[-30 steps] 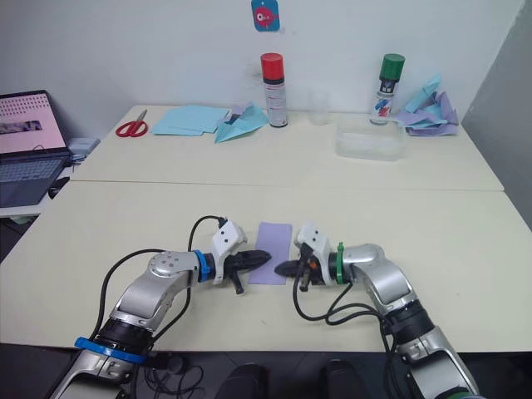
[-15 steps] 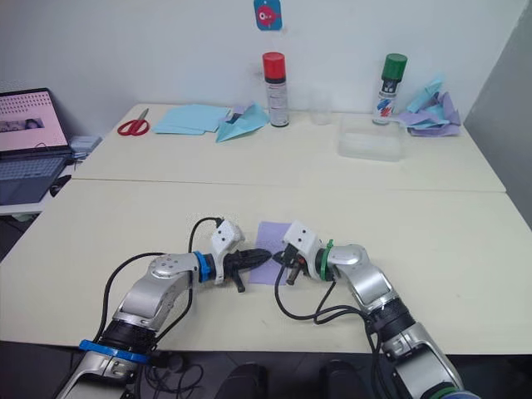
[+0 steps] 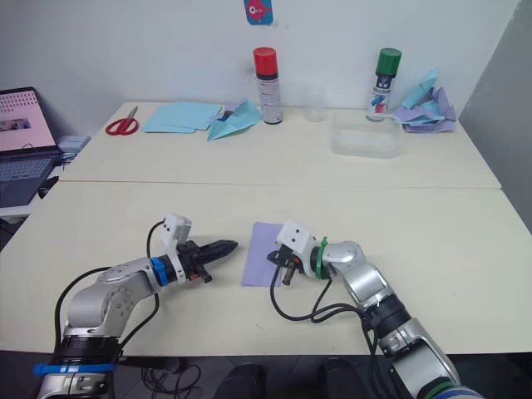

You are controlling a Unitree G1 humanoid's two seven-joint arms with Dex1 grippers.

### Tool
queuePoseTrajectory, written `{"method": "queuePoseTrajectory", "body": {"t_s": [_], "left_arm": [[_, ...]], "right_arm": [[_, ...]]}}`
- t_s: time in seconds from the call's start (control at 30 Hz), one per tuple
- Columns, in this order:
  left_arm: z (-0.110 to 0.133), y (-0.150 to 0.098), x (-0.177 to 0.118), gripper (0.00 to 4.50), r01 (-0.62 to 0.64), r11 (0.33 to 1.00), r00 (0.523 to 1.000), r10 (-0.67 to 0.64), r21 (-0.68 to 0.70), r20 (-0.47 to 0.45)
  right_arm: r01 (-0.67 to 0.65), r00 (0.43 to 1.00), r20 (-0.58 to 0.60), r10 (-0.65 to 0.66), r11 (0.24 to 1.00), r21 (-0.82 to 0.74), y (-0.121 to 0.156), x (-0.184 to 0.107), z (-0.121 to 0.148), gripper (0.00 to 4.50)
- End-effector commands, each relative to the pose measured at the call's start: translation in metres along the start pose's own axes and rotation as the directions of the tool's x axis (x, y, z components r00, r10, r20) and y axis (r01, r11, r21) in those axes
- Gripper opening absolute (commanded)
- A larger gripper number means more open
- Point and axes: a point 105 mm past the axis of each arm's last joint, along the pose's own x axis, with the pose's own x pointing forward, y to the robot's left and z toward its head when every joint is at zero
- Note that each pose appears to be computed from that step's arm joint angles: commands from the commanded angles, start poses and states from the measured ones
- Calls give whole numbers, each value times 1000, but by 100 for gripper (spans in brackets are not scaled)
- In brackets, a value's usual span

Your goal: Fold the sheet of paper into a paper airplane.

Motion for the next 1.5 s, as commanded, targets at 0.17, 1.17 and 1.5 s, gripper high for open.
{"method": "queuePoseTrajectory", "body": {"t_s": [0.17,1.17,1.5], "left_arm": [[17,-3,-2,83,20,999,998,-22,37,51],[20,1,37,219,84,996,996,-85,41,29],[16,-5,34,219,124,992,992,-124,24,7]], "right_arm": [[47,997,-62,-44,998,39,-7,-3,-18,0],[62,997,-48,-60,997,56,-7,-2,-12,0],[69,997,-47,-67,996,61,-8,-2,-13,0]]}}
